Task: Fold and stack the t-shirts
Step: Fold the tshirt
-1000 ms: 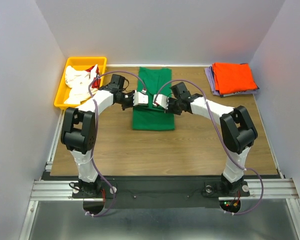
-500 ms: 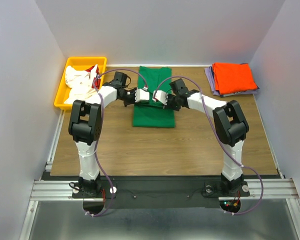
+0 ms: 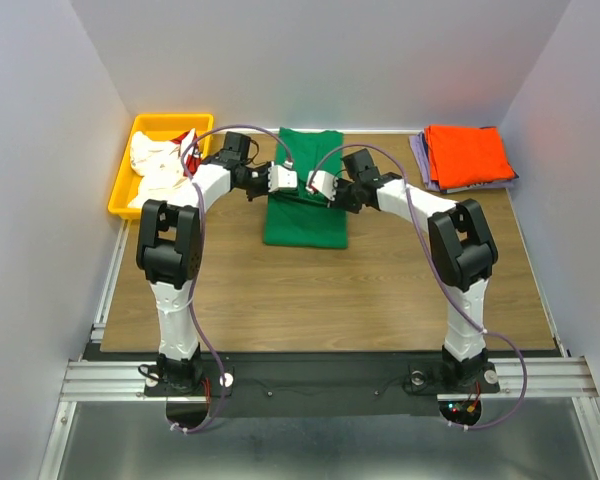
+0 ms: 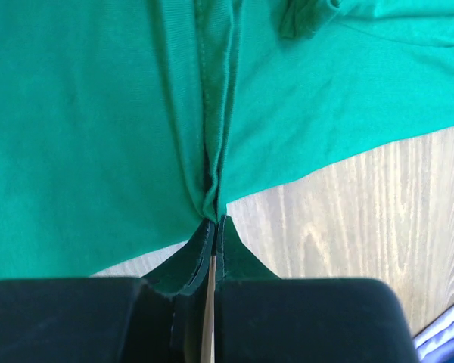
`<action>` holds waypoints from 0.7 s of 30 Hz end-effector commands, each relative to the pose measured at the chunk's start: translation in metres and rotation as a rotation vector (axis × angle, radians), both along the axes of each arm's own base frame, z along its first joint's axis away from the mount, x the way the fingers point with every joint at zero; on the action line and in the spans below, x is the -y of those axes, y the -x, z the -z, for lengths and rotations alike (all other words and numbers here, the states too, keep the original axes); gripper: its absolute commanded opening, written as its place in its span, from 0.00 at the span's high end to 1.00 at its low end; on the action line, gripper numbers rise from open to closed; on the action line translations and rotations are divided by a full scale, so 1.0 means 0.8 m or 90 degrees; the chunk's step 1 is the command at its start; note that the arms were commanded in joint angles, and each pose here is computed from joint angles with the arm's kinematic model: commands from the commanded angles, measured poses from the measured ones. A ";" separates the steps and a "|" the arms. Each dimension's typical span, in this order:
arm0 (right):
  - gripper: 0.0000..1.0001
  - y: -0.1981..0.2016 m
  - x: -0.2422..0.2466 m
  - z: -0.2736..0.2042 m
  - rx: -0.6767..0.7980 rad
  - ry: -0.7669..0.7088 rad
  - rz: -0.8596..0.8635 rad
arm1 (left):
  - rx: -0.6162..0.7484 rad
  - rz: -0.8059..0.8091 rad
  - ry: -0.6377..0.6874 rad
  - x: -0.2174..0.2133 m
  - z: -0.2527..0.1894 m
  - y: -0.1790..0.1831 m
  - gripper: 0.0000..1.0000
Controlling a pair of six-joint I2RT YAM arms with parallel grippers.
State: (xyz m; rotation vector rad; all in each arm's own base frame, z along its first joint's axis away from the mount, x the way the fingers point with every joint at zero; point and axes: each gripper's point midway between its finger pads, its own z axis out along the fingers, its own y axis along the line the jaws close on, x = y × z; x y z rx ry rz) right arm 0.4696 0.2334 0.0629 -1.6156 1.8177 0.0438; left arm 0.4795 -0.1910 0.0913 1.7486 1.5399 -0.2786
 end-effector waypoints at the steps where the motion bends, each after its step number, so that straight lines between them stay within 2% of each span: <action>1: 0.99 -0.040 -0.006 -0.033 0.057 -0.027 0.003 | 0.020 -0.002 0.016 0.002 -0.012 -0.024 1.00; 4: 0.99 -0.060 -0.003 -0.021 0.053 -0.029 0.019 | 0.015 -0.016 0.029 0.008 -0.013 -0.040 1.00; 6: 0.95 -0.071 -0.006 -0.023 0.060 -0.033 0.025 | 0.008 -0.026 0.028 0.007 -0.006 -0.045 0.99; 7: 0.93 -0.074 -0.007 -0.022 0.060 -0.035 0.029 | 0.001 -0.032 0.026 0.007 0.006 -0.049 0.92; 8: 0.78 -0.081 -0.009 -0.019 0.060 -0.038 0.040 | 0.002 -0.048 0.017 0.002 0.013 -0.058 0.82; 9: 0.77 -0.084 -0.009 -0.017 0.057 -0.040 0.048 | 0.007 -0.058 0.018 0.000 0.010 -0.062 0.82; 10: 0.72 -0.087 -0.009 -0.016 0.057 -0.041 0.058 | 0.006 -0.067 0.022 -0.002 0.011 -0.066 0.72; 12: 0.69 -0.088 -0.005 -0.017 0.054 -0.045 0.081 | 0.007 -0.090 0.040 -0.009 0.003 -0.073 0.62; 13: 0.64 -0.088 -0.004 -0.021 0.056 -0.047 0.085 | 0.009 -0.098 0.046 -0.010 -0.004 -0.074 0.47; 14: 0.58 -0.089 0.000 -0.033 0.061 -0.056 0.104 | 0.010 -0.112 0.055 -0.015 -0.013 -0.077 0.41; 16: 0.52 -0.089 0.005 -0.048 0.066 -0.070 0.123 | 0.024 -0.123 0.073 -0.020 -0.041 -0.076 0.38; 18: 0.51 -0.090 0.012 -0.072 0.073 -0.095 0.151 | 0.013 -0.126 0.096 -0.022 -0.053 -0.063 0.37; 19: 0.51 -0.089 0.016 -0.100 0.090 -0.113 0.161 | 0.027 -0.128 0.114 -0.024 -0.081 -0.055 0.37; 21: 0.51 -0.077 0.020 -0.114 0.081 -0.138 0.167 | -0.003 -0.126 0.131 -0.030 -0.078 -0.027 0.37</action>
